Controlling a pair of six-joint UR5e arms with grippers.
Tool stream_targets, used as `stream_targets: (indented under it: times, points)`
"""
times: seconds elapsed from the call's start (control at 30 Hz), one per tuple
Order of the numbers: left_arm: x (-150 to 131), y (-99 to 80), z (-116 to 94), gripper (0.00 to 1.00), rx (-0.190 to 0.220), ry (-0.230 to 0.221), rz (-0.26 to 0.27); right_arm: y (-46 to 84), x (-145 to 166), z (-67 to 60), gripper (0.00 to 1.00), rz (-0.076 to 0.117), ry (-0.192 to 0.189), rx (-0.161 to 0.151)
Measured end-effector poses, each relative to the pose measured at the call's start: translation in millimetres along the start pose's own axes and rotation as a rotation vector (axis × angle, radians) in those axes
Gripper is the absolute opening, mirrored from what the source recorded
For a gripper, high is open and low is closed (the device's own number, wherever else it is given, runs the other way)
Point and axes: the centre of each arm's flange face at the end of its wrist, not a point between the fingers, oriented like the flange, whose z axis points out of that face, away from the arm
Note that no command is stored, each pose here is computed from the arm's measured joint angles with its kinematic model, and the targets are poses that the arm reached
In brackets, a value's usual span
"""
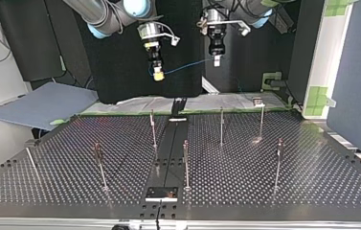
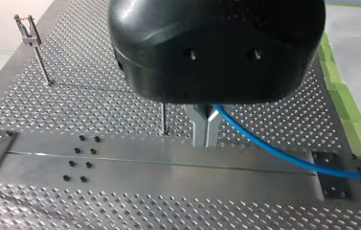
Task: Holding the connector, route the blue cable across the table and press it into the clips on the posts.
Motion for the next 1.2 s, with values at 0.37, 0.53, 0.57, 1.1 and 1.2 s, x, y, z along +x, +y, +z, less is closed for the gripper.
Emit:
stream_targets:
  times: [0.37, 0.53, 0.57, 1.1, 1.2]
  points:
    - [18, 16.5, -21, 0.0, -0.009, 0.069, 0.026, -1.2, -52, -10.9, 0.0, -0.035, -0.123, 0.01]
    - [18, 16.7, -21, 0.0, -0.01, 0.07, 0.026, -1.7, -68, -15.1, 0.0, -0.043, -0.153, 0.013]
    - [18, 16.8, -21, 0.0, -0.01, 0.07, 0.026, -1.7, -68, -15.3, 0.0, -0.044, -0.154, 0.013]
    - [5, 15.6, -23, 0.0, 0.012, 0.077, -0.007, -12.2, -37, 0.1, 0.0, -0.026, -0.116, 0.037]
    - [-2, 18.9, -21, 0.0, -0.012, 0.074, -0.01, -16.7, -21, 3.3, 0.0, -0.001, -0.1, 0.062]
